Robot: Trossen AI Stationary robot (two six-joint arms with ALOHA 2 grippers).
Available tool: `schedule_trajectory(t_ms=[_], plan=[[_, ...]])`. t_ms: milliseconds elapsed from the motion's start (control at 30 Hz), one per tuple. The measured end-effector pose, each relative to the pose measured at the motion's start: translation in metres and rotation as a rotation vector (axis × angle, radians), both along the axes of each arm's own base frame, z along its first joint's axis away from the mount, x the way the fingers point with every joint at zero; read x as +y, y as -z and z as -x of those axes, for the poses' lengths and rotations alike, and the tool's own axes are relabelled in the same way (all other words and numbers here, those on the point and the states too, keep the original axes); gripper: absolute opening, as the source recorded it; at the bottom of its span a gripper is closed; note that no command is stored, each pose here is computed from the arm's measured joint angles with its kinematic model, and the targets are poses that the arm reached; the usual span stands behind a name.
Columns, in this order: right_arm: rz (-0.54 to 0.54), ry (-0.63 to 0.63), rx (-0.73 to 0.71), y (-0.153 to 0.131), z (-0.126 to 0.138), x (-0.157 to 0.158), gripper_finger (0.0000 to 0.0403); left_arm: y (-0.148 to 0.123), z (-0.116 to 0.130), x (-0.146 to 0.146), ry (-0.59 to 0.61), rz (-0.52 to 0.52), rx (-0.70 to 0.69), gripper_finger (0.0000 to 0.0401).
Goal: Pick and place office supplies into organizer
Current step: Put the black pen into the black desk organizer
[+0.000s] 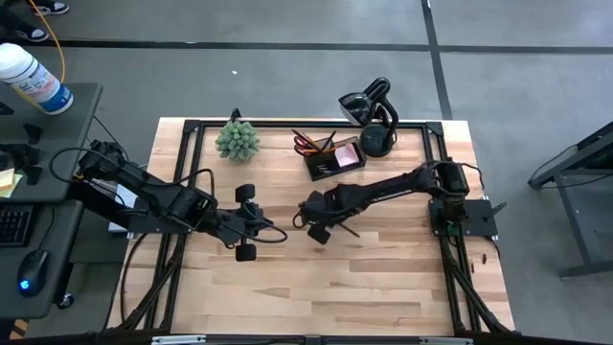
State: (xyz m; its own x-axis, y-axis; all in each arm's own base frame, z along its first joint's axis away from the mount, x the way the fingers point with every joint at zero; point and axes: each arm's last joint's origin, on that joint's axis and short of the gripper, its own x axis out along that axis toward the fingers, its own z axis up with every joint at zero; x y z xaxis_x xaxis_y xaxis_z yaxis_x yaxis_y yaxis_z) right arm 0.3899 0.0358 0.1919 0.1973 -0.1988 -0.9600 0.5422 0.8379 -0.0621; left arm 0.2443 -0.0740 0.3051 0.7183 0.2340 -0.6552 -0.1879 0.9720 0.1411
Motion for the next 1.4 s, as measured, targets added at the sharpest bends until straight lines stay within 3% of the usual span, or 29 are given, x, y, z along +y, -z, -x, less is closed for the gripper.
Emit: schedule_trajectory(t_ms=[300,467,633,733,933,1100,1400], plan=[[0.349,0.01,-0.075,-0.083,-0.014,-0.038,0.0026,0.002,0.002,0.0,0.005,-0.007,0.024,0.0],[0.542,0.084,-0.28,-0.147,-0.015,-0.073,0.0026,0.002,0.002,0.0,0.011,-0.002,0.027,0.0001],[0.603,0.088,-0.52,-0.178,-0.022,-0.106,0.0025,0.003,0.003,0.001,0.011,-0.007,0.044,0.0001],[0.606,0.04,-0.599,-0.17,-0.03,-0.121,0.0025,0.003,0.003,0.001,0.011,-0.008,0.044,0.0],[0.673,-0.022,-0.615,-0.123,-0.036,-0.14,0.0022,0.002,0.003,0.001,-0.003,-0.021,0.037,0.0],[0.69,0.034,-0.634,-0.092,-0.027,-0.154,0.0021,0.002,0.003,0.001,-0.013,-0.03,0.031,0.0],[0.705,0.113,-0.696,-0.073,-0.006,-0.173,0.0021,0.0,0.001,0.001,-0.023,-0.011,0.002,0.0001]])
